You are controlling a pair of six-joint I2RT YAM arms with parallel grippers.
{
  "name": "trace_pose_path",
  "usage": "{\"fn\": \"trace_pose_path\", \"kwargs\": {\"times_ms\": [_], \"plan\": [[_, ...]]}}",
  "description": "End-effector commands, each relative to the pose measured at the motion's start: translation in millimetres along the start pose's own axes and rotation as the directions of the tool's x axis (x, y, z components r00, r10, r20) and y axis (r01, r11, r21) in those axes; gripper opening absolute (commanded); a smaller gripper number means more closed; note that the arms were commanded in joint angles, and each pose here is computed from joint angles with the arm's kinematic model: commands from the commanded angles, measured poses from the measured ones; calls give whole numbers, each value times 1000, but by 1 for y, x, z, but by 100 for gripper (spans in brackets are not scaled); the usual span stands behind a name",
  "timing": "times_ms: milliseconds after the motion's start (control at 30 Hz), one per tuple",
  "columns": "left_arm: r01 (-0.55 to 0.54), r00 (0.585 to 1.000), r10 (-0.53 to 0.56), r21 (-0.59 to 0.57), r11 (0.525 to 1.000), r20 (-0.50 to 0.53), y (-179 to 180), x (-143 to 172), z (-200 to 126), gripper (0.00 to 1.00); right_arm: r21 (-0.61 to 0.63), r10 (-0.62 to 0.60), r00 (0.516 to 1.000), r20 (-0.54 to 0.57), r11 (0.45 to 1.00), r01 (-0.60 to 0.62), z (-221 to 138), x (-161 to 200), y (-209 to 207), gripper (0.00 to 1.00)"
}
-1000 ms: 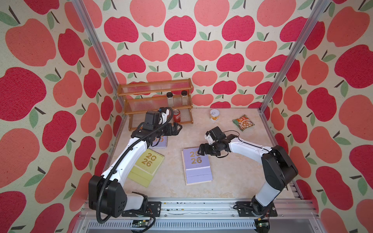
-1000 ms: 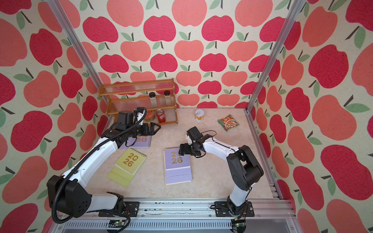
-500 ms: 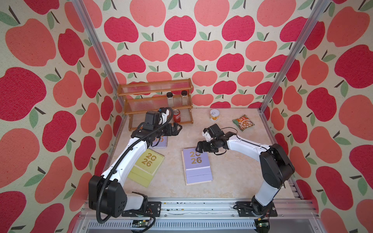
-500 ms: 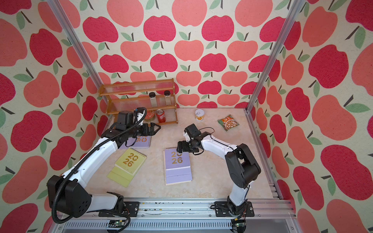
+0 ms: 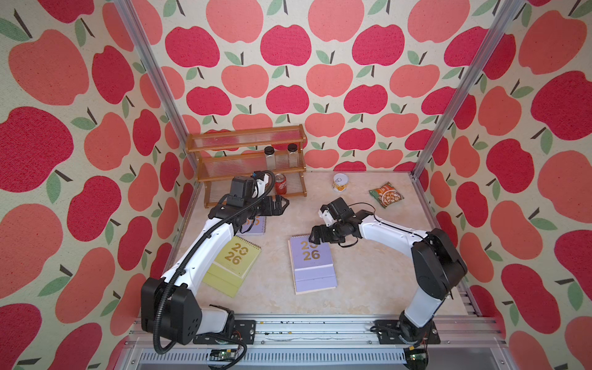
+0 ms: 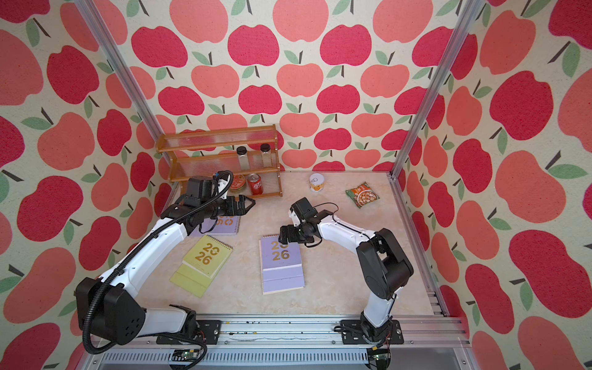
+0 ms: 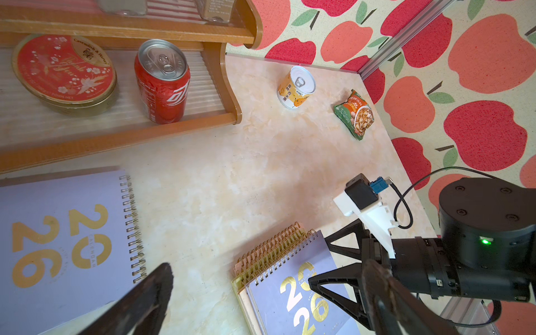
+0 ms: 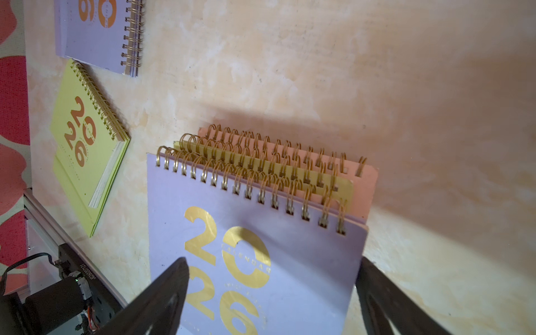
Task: Stack the calendars
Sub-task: Adjust the calendar at the calendar.
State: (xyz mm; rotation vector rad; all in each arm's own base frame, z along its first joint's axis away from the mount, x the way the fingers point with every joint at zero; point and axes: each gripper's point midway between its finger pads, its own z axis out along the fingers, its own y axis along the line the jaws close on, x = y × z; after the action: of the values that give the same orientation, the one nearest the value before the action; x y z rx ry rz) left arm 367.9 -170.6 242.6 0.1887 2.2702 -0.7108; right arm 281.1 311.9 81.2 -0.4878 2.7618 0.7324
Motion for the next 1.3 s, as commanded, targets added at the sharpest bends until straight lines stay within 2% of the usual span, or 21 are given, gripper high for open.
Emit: {"fn": "trace_pose_path", "kwargs": {"times_ms": [0,233,400,533,633,767,1267], "plan": [[0,1000,0,-17,1000,-25,6,6,2,100,-26,-19,1000,-11,999,19,0,-1,12,91],[32,997,-34,-27,999,-68,11,19,7,100,-6,-22,1000,-7,1000,22,-2,-2,7,91],[185,960,-187,-29,982,-209,16,77,20,100,-1,-13,1000,-3,1000,13,-4,-4,-1,91],[239,918,-237,-33,970,-317,5,125,28,100,-8,-23,1000,-10,1000,23,-4,-3,-1,91],[262,899,-253,-26,965,-357,-1,142,33,99,-11,-27,1000,-15,1000,27,-3,-2,-1,91],[291,872,-273,-18,957,-407,-5,156,45,99,-18,-31,999,-17,999,31,-3,-1,0,91],[304,855,-261,26,952,-448,-16,162,84,100,-30,-31,999,-22,999,30,-1,0,1,91]]}}
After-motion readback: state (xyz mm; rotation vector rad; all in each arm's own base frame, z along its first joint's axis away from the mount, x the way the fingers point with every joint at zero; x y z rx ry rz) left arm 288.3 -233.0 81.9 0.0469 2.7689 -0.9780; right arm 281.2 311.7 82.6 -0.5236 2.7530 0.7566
